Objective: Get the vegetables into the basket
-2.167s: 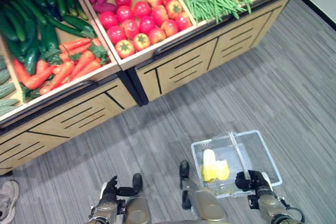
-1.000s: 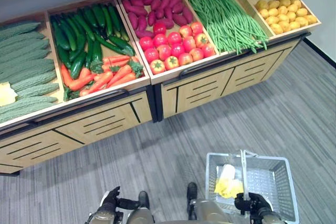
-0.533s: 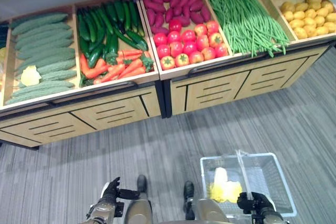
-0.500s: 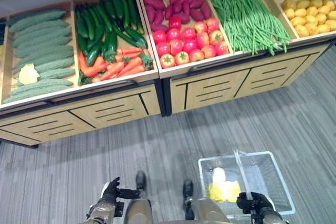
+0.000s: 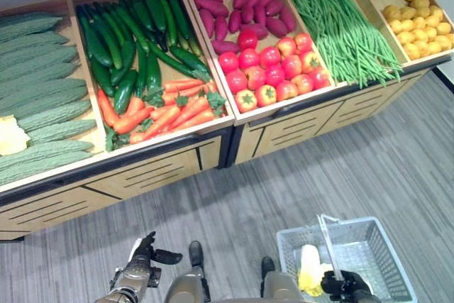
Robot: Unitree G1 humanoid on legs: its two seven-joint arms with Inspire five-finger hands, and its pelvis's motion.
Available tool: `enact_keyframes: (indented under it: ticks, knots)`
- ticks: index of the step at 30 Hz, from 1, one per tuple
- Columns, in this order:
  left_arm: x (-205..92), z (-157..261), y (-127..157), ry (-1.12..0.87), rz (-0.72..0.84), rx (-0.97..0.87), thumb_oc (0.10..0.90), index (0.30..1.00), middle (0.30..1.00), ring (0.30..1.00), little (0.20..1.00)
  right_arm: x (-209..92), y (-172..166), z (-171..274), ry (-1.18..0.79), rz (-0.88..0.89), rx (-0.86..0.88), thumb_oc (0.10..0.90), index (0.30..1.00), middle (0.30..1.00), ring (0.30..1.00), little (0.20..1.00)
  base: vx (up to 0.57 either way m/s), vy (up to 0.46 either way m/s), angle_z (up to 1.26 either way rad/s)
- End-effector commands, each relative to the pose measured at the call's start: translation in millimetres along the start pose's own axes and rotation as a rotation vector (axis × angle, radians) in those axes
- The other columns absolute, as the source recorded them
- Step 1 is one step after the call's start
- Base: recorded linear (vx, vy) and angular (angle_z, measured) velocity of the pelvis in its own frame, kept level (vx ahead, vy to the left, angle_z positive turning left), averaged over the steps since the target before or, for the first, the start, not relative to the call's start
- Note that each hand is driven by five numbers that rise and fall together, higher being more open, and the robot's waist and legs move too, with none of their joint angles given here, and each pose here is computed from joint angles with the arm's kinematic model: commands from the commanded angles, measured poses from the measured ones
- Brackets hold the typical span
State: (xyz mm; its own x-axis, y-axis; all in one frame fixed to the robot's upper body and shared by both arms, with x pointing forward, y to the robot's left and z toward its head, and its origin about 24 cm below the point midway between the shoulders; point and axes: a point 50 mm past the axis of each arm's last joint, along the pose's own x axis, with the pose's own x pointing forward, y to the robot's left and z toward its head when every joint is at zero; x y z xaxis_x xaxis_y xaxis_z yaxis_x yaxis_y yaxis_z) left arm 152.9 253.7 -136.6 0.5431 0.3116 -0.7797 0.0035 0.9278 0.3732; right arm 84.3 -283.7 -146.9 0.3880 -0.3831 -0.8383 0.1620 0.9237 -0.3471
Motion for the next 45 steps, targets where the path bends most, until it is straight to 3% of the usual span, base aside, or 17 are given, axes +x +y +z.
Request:
enact_keyframes:
  ticks: [1,13,21,33,37,38,39,42,45]
  knots:
    - [-6.0,-24.6,8.0,0.049,0.029,0.005,0.9,1.0,1.0,1.0,1.0,0.7,-2.3,10.6,-0.066,-0.002,-0.016,0.4,0.3,0.3,0.3,0.3,0.13,0.144,-0.18]
    - [-1.7,-11.0,15.9,0.024,0.065,-0.016,0.9,1.0,1.0,1.0,1.0,4.1,8.5,44.7,-0.175,0.02,-0.023,0.4,0.3,0.3,0.3,0.3,0.14,-0.019,0.14]
    - [-9.2,-39.0,10.1,0.12,0.079,-0.124,0.9,1.0,1.0,1.0,1.0,2.5,0.1,27.7,-0.131,0.005,-0.022,0.4,0.3,0.3,0.3,0.3,0.11,-0.254,0.51]
    - [-17.5,-63.9,5.1,0.226,0.109,-0.139,0.9,1.0,1.0,1.0,1.0,-0.1,-7.7,4.6,-0.049,-0.026,-0.031,0.4,0.3,0.3,0.3,0.3,0.05,-0.049,0.12]
    - [-21.5,-74.7,21.6,0.276,0.255,-0.245,0.9,1.0,1.0,1.0,1.0,-2.1,-7.8,-5.5,-0.019,-0.035,-0.034,0.4,0.3,0.3,0.3,0.3,0.06,0.046,-0.18]
    - [-22.5,-74.9,38.8,0.283,0.377,-0.276,0.9,1.0,1.0,1.0,1.0,-2.9,-7.9,-9.4,-0.008,-0.04,-0.044,0.4,0.3,0.3,0.3,0.3,0.05,0.051,-0.01]
    - [-22.5,-75.0,38.8,0.283,0.377,-0.276,0.9,1.0,1.0,1.0,1.0,-2.9,-7.8,-9.4,-0.008,-0.04,-0.044,0.4,0.3,0.3,0.3,0.3,0.04,0.056,0.01]
    - [-30.6,-84.9,70.7,0.343,0.6,-0.399,0.9,1.0,1.0,1.0,1.0,-3.8,-6.8,-12.7,-0.001,-0.043,-0.056,0.4,0.3,0.3,0.3,0.3,0.03,0.043,0.0]
    - [-38.8,-97.0,84.2,0.397,0.698,-0.47,0.9,1.0,1.0,1.0,1.0,-3.9,-7.9,-13.3,0.001,-0.045,-0.063,0.4,0.3,0.3,0.3,0.3,0.03,0.045,-0.1]
